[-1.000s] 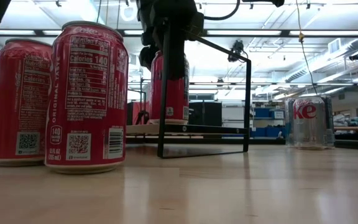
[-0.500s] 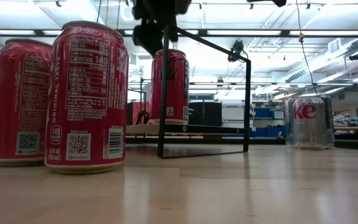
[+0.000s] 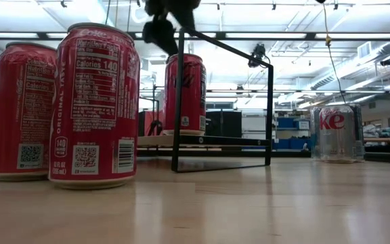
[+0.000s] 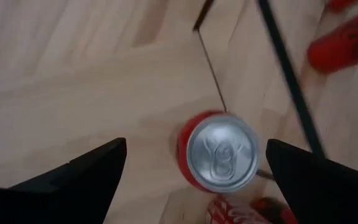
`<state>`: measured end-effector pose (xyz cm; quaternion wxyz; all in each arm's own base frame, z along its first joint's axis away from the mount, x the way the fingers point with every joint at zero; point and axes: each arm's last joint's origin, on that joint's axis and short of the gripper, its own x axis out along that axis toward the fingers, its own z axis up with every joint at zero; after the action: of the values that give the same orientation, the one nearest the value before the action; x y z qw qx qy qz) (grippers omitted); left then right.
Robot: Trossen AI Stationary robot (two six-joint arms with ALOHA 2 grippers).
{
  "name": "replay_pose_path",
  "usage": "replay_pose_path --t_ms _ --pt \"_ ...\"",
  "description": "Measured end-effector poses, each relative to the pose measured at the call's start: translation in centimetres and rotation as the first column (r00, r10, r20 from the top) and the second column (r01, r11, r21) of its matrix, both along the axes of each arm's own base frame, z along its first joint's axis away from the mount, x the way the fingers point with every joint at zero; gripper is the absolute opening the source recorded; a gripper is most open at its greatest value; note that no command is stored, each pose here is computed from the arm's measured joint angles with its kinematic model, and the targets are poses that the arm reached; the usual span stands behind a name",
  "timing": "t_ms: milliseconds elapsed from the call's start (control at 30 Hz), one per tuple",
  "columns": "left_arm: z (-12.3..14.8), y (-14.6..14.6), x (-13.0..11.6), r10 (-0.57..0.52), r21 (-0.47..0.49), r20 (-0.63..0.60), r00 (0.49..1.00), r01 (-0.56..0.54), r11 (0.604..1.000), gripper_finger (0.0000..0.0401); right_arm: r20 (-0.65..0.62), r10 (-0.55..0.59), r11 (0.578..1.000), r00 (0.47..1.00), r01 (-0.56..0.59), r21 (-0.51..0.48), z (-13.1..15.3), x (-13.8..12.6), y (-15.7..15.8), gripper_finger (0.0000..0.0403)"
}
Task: Place canned beverage on shelf
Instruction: Put the red and black soda can on the shelf aligned with the other red and black soda can
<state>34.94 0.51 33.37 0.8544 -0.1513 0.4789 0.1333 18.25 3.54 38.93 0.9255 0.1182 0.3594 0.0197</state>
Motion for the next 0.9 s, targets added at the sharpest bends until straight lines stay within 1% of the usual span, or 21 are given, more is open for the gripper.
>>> replay_pose_path --t_ms 133,200,267,333,367,433,500,567,633,733,900 --pt "1.5 1.0 0.2 0.039 0.011 0.063 0.997 -0.040 0.999 0.0398 -0.063 0.055 0.998 0.997 -0.056 -0.014 -0.6 -0.2 0.7 0.0347" --pt "2.2 1.6 0.6 0.090 0.000 0.128 0.988 -0.091 0.996 0.0398 -0.098 0.101 0.994 0.990 -0.104 -0.026 -1.2 0.0 1.3 0.0347" --pt "2.7 2.0 0.7 0.136 -0.023 0.163 0.977 -0.134 0.991 0.0398 -0.135 0.161 0.986 0.978 -0.165 -0.025 -1.9 0.3 2.0 0.0348" --pt "3.7 1.9 0.8 0.144 -0.028 0.205 0.968 -0.141 0.990 0.0396 -0.159 0.216 0.975 0.963 -0.221 -0.016 -2.3 0.7 2.9 0.0350" --pt "4.2 1.6 0.9 0.140 -0.014 0.226 0.964 -0.140 0.990 0.0393 -0.175 0.233 0.971 0.957 -0.240 -0.015 -2.6 0.9 3.4 0.0351" --pt "4.7 0.4 0.8 0.096 0.033 0.233 0.968 -0.106 0.994 0.0387 -0.217 0.245 0.968 0.945 -0.251 -0.001 -3.3 1.3 4.4 0.0352" --pt "5.1 -0.9 0.4 0.029 0.085 0.219 0.975 -0.049 0.995 0.0380 -0.261 0.244 0.968 0.934 -0.250 0.011 -4.0 1.8 5.4 0.0353" --pt "5.7 -2.0 -0.6 -0.039 0.116 0.207 0.977 0.015 0.993 0.0373 -0.294 0.233 0.971 0.927 -0.239 0.015 -4.6 2.2 6.4 0.0353" --pt "6.3 -2.8 -1.8 -0.084 0.138 0.185 0.979 0.059 0.989 0.0368 -0.334 0.207 0.977 0.920 -0.215 0.014 -5.5 2.9 7.3 0.0353" --pt "6.9 -3.8 -3.4 -0.121 0.155 0.145 0.982 0.098 0.983 0.0364 -0.391 0.185 0.981 0.902 -0.193 0.020 -6.9 3.9 8.5 0.0353" --pt "8.0 -5.0 -5.9 -0.140 0.212 0.121 0.983 0.113 0.971 0.0364 -0.472 0.160 0.987 0.867 -0.155 0.049 -9.2 5.5 10.3 0.0353"
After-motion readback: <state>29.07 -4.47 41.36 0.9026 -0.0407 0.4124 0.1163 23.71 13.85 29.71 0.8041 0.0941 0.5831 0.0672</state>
